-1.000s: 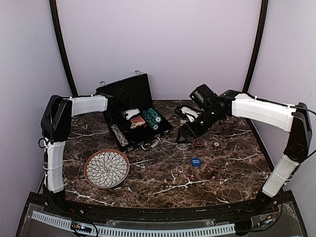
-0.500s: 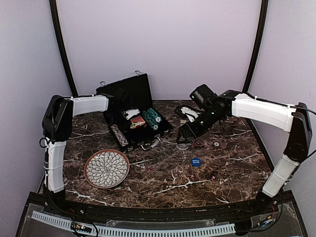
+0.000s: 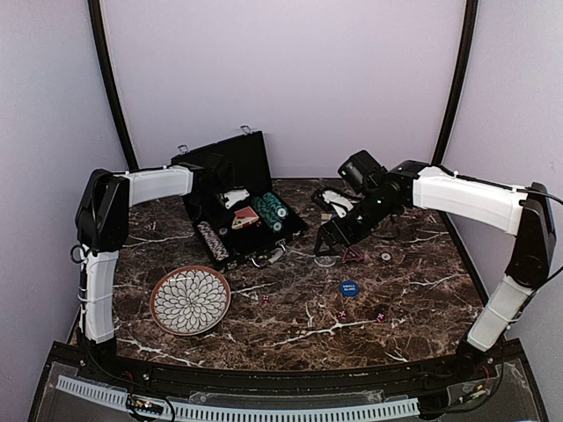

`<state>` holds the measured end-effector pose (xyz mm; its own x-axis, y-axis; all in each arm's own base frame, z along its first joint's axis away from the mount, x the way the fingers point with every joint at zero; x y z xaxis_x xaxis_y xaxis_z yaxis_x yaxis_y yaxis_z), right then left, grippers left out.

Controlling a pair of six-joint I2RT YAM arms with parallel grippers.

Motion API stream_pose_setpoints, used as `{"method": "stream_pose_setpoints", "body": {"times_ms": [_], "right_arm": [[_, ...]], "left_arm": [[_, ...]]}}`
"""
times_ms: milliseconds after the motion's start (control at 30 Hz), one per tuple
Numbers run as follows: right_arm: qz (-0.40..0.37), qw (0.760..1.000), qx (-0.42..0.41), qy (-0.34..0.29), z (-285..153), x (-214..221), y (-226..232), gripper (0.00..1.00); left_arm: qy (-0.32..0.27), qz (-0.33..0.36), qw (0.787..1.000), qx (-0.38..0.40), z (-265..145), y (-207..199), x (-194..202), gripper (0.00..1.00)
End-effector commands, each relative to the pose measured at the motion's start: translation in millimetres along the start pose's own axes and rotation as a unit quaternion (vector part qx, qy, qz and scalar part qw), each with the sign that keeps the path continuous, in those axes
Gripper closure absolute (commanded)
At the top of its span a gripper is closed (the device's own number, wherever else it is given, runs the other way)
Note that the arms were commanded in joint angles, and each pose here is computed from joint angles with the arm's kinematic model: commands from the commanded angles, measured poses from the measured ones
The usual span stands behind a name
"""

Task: Pack up texas hold em set
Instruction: Place the pile of poker chips in the slot.

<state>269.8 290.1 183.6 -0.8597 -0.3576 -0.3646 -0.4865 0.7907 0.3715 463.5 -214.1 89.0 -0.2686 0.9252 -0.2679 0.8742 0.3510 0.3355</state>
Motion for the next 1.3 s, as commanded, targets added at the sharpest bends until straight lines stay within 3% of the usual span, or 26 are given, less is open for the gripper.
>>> {"method": "stream_pose_setpoints", "body": {"times_ms": [0, 800, 1100, 1267], "right_arm": [[0.005, 1.000, -0.006, -0.002, 4, -2, 0, 0.16], [0.010, 1.000, 0.010, -0.008, 1, -2, -9, 0.15], [0.072, 0.996, 0.052, -0.031, -8, -8, -46, 0.14], [0.128, 0.985, 0.104, -0.047, -18, -9, -87, 0.12]], "left_arm": [[0.009, -0.005, 1.000, -0.012, -13, 10, 3, 0.76], [0.001, -0.020, 0.999, -0.025, -33, 20, 12, 0.78], [-0.075, -0.039, 0.996, -0.018, -65, 21, -10, 0.77], [-0.124, -0.064, 0.990, -0.027, -94, 25, -22, 0.68]]}}
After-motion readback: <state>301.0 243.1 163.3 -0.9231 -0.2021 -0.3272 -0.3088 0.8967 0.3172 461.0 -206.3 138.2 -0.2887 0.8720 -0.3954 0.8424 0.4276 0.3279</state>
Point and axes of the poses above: each gripper's point midway between its finger pads, its own z axis out along the fingers, its own y axis along the line the jaws close on, x = y × z, the point moved 3 cm from there along -z, back along the fingers, and after that the axes turned 15 degrees about z, right-handed, at the moved point
